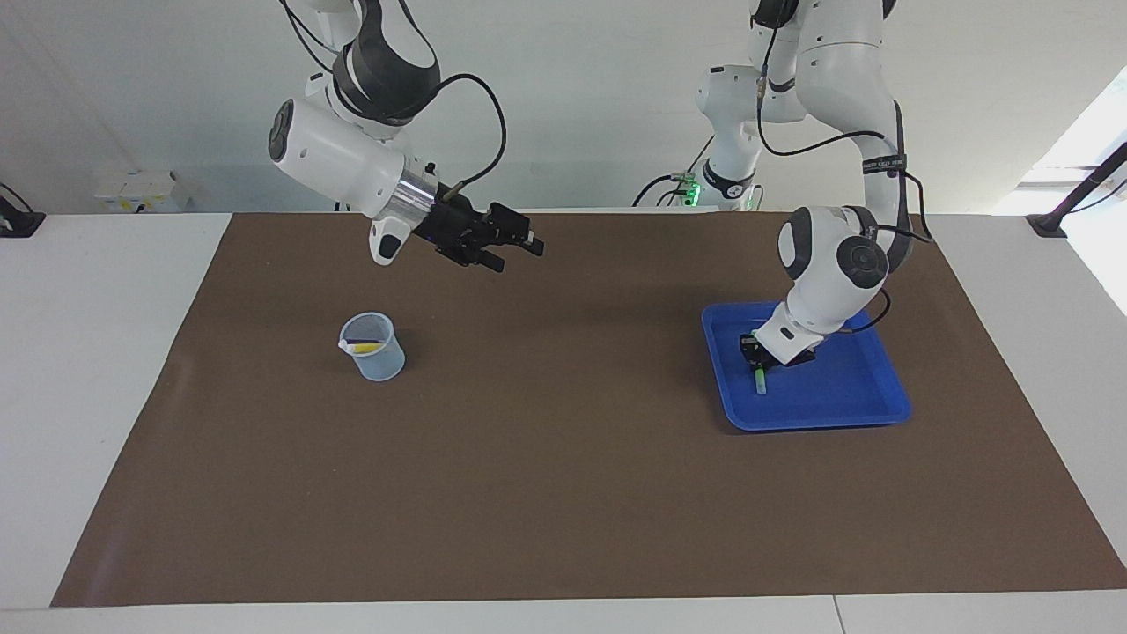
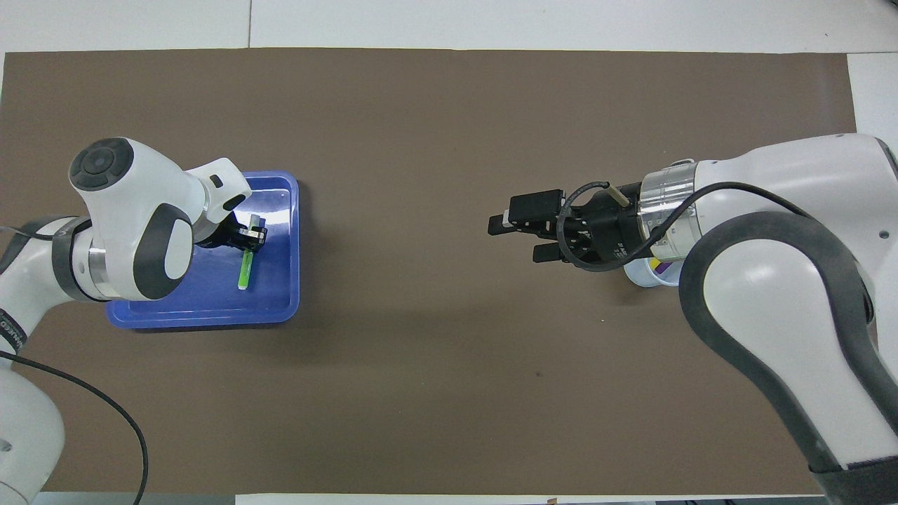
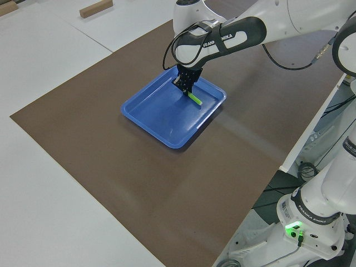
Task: Transfer and insert pens with both arms
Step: 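Grasp the green pen with the left gripper while the right gripper returns, then carry the green pen to the right gripper and grasp it there, then open the left gripper while the right gripper inserts the green pen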
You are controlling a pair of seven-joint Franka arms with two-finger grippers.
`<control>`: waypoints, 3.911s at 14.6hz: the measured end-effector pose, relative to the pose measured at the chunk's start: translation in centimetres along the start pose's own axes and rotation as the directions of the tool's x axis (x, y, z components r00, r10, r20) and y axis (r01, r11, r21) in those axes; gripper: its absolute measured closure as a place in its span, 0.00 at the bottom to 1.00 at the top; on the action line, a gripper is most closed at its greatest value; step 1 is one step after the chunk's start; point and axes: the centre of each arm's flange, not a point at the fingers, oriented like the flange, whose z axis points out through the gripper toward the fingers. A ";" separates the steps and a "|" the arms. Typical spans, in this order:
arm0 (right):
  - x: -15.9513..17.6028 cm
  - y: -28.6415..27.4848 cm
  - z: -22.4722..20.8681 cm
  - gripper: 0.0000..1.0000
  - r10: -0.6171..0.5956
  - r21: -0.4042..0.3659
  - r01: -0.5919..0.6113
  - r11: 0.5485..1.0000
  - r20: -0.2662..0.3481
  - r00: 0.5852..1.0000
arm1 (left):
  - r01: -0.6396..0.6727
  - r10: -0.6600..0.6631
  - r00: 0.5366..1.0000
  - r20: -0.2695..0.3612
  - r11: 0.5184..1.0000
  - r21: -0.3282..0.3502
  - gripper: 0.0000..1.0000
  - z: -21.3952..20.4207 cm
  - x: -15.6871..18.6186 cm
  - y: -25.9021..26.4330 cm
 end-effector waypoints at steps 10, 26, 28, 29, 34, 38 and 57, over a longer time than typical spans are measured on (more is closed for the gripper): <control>-0.7 -0.9 1.2 0.00 0.034 0.007 -0.034 0.999 -0.036 0.999 | 0.501 -0.458 0.861 0.222 0.837 -0.218 0.83 -14.1 0.5 2.5; -3.1 -3.3 4.1 0.00 0.102 0.074 -0.098 0.992 -0.040 0.994 | 0.995 -0.821 0.059 0.568 0.004 -0.099 0.83 -15.9 -4.4 23.4; -3.6 -3.5 4.7 0.01 0.072 0.042 -0.070 0.997 -0.040 0.997 | 0.995 -0.820 0.037 0.571 -0.021 -0.095 0.83 -16.3 -4.4 23.0; -3.8 -3.6 4.8 0.02 0.056 0.021 -0.055 0.998 -0.043 0.998 | 0.995 -0.819 0.032 0.573 -0.028 -0.095 0.83 -16.4 -4.4 22.9; -3.9 -3.6 5.1 0.20 0.039 0.001 -0.039 0.999 -0.044 0.998 | 0.995 -0.818 0.025 0.575 -0.037 -0.095 0.83 -16.5 -4.4 22.8; -3.9 -3.6 5.0 0.41 0.039 0.002 -0.039 0.999 -0.047 0.998 | 0.995 -0.818 0.024 0.575 -0.038 -0.095 0.83 -16.5 -4.4 22.8; -1.8 -1.4 2.1 0.81 0.037 -0.007 -0.037 0.999 -0.028 0.999 | 0.987 -0.804 0.022 0.595 -0.076 -0.139 0.37 -17.8 -4.5 22.5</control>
